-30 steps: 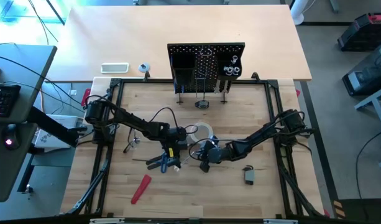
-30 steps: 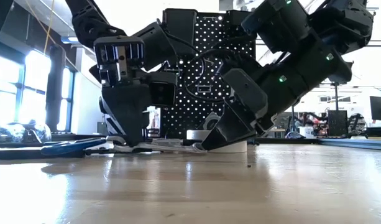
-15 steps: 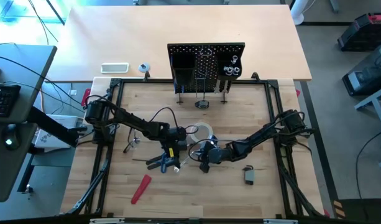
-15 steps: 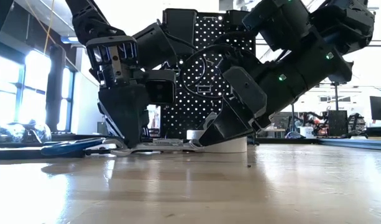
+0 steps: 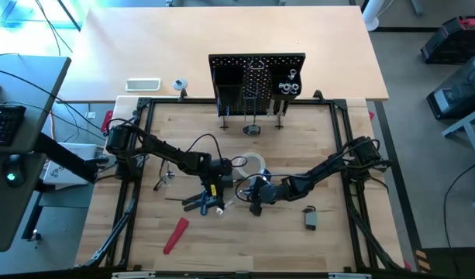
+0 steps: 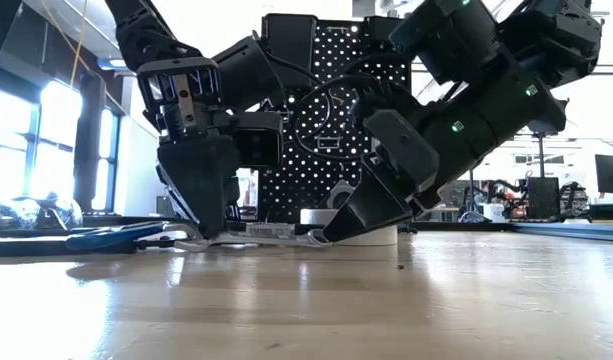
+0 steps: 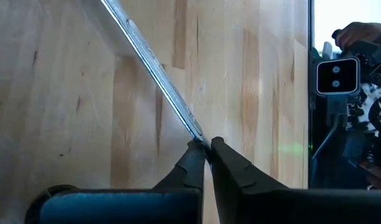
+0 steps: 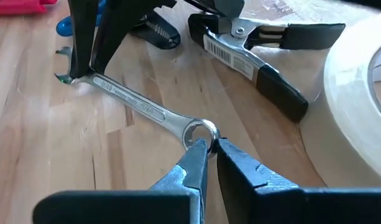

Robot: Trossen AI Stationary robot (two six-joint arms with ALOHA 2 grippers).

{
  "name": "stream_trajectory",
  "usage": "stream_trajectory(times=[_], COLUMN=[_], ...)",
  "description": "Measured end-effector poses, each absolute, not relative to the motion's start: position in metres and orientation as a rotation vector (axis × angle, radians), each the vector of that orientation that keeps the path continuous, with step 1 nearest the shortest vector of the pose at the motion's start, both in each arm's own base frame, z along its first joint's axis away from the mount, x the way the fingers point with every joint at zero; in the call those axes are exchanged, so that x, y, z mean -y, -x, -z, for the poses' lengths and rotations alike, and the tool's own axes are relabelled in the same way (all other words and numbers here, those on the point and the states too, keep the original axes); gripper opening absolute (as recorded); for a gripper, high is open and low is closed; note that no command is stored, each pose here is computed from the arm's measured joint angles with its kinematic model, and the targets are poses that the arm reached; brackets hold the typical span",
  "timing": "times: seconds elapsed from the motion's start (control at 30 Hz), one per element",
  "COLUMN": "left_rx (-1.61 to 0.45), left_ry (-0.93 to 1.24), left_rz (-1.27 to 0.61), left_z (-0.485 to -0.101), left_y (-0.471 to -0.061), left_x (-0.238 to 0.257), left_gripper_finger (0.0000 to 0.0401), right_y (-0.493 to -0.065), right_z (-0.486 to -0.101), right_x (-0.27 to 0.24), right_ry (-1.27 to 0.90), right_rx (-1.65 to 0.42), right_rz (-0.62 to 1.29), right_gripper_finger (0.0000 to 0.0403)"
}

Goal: Hang tools onto peg board
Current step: Hang the silver wrench on the peg board

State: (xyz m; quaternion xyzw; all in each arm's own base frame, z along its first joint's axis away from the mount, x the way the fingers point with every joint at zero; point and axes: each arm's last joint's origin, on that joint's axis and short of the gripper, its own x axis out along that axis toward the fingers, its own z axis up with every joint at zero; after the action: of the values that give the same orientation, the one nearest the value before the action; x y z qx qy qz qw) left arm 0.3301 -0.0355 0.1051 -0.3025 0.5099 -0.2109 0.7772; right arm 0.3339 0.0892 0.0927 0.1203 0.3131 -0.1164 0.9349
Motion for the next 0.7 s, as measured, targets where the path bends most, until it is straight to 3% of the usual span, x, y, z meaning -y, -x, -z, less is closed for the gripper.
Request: stream_trajectory(times=[0.7], left_rx=[-1.134], left_ry=[0.57], left_rz=[0.509], left_z=[-0.1069], left_y=[-0.3294], left_x=[0.0443], left_gripper_finger=[0.0001], right_y=[-0.3343], right_z=[-0.0945], right_x=[-0.0932], right_ry=[-0.215], right_rx=[-0.619], right_rz=[0.223], right_gripper_finger=[0.0028])
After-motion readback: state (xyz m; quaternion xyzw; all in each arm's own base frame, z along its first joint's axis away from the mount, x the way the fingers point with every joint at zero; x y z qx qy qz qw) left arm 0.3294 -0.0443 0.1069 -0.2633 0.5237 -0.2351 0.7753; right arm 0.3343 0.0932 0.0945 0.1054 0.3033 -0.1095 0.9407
